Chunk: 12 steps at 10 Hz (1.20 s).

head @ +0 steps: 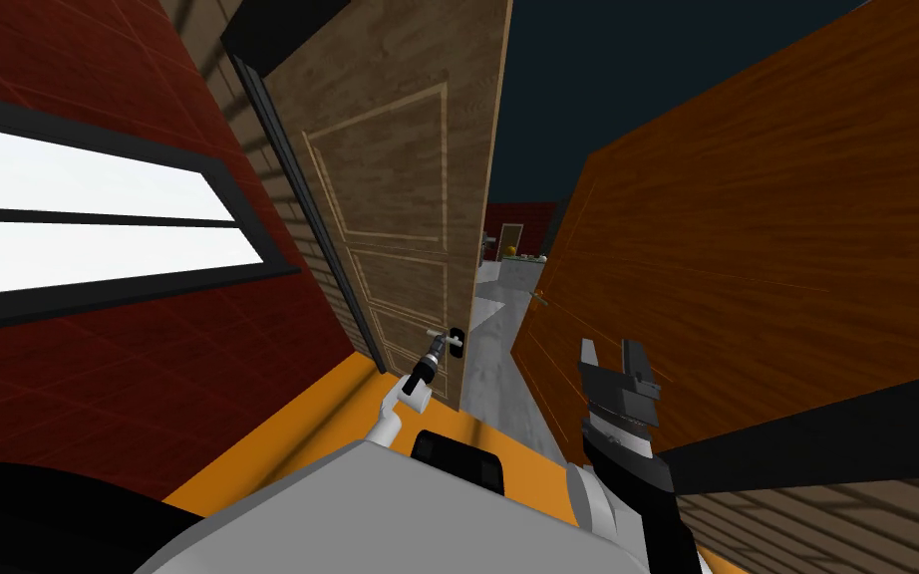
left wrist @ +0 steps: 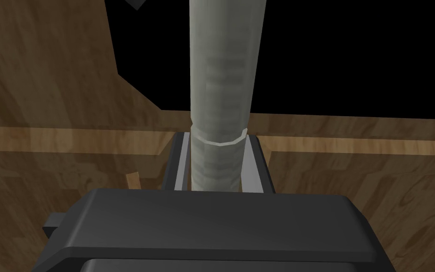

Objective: Push the door open

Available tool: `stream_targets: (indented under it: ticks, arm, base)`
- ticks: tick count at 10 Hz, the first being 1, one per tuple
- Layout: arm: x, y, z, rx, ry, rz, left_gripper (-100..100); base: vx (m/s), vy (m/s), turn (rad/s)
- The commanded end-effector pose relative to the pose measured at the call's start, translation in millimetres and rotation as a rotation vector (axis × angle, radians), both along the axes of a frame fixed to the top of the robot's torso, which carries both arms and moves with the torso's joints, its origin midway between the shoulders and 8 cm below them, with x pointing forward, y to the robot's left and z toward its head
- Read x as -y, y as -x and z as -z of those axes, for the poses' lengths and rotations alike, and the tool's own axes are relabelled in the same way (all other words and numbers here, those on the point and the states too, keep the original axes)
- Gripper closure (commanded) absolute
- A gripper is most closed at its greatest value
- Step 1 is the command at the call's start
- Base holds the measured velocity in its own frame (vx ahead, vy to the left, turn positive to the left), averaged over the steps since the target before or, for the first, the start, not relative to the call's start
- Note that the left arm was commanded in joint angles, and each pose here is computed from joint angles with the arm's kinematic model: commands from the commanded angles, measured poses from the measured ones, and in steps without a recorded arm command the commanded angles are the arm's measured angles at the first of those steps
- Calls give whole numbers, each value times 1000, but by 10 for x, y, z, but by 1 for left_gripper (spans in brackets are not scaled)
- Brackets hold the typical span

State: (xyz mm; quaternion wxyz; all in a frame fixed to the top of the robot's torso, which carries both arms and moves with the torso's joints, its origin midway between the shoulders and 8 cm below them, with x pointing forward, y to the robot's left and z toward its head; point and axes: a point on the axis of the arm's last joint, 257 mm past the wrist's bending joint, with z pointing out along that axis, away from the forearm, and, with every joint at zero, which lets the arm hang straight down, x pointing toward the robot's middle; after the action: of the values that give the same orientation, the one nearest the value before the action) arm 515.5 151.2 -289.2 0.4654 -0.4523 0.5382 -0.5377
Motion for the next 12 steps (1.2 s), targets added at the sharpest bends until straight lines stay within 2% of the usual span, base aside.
stream_targets:
  ticks: [1,9,12]
  arm:
    - [-2,19,32,-6,-2,0,100]
    - [-537,-82,6,1,-38,-84,100]
    - [-664,-99,2,2,-43,-106,100]
  base:
    - [0,0,0]
    - [165,-78,51]
    - [130,-86,53]
